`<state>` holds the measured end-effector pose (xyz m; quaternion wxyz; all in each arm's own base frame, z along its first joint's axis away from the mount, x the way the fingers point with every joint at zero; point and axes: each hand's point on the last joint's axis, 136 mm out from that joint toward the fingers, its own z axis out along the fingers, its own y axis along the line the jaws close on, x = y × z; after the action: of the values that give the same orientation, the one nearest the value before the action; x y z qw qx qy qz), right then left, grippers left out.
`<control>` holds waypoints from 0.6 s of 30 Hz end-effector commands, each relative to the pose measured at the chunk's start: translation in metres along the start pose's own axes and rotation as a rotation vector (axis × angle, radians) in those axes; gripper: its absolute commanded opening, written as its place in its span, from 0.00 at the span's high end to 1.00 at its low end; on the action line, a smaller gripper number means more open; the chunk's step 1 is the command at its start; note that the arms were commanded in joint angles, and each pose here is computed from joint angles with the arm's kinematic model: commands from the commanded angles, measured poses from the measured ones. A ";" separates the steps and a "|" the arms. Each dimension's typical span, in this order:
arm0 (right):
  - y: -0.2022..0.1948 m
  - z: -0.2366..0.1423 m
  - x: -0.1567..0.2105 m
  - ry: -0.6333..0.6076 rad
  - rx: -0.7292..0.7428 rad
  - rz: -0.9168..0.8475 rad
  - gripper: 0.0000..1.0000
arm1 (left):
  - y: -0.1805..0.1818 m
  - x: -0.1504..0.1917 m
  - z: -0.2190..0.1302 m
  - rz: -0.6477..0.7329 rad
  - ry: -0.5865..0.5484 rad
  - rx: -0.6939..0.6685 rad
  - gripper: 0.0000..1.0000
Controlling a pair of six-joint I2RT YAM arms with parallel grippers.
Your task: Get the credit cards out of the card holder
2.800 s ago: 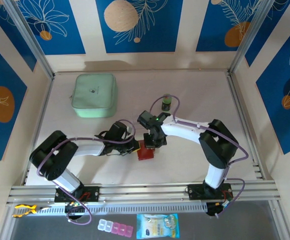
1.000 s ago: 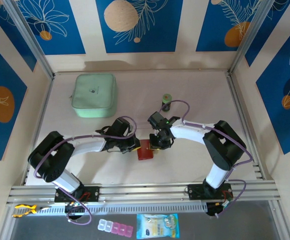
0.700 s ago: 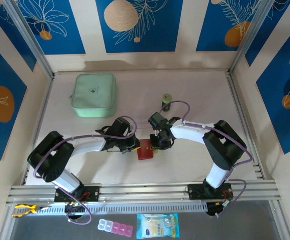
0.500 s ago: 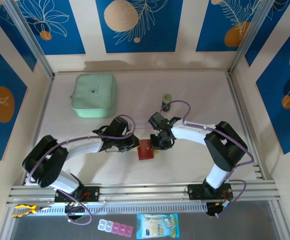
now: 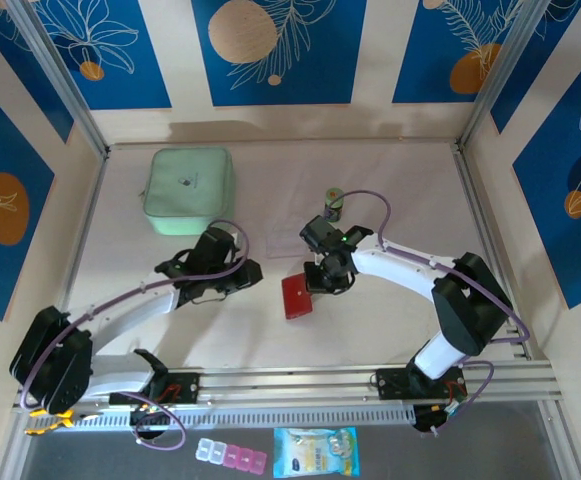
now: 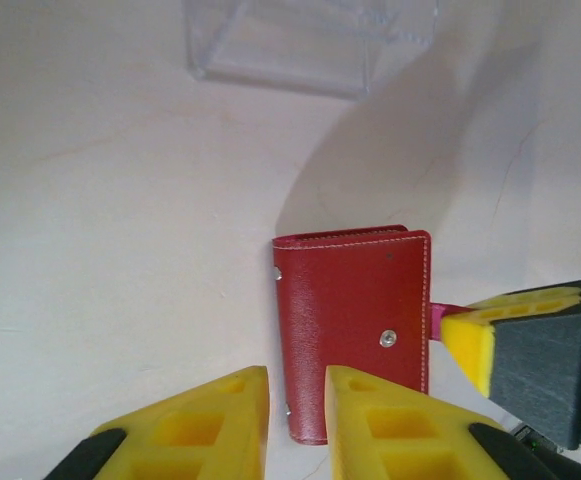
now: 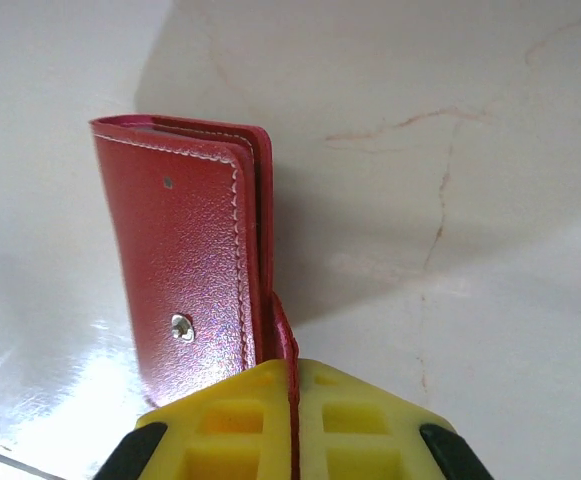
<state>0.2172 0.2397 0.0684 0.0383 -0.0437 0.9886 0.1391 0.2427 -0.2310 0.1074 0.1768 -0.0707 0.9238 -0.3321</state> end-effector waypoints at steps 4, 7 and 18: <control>0.020 -0.023 -0.004 -0.015 -0.021 -0.041 0.94 | 0.033 0.002 -0.011 -0.029 0.010 -0.050 0.77; 0.029 -0.025 -0.006 -0.013 -0.027 -0.047 0.95 | 0.038 0.000 -0.016 -0.040 0.006 -0.044 0.77; 0.063 -0.023 -0.012 0.007 -0.045 -0.063 0.95 | 0.050 0.001 -0.024 -0.046 0.010 -0.030 0.76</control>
<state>0.2275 0.2880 0.1051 0.0550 -0.0750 0.9825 0.1614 0.2413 -0.1807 0.0971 0.1778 -0.1060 0.9246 -0.3198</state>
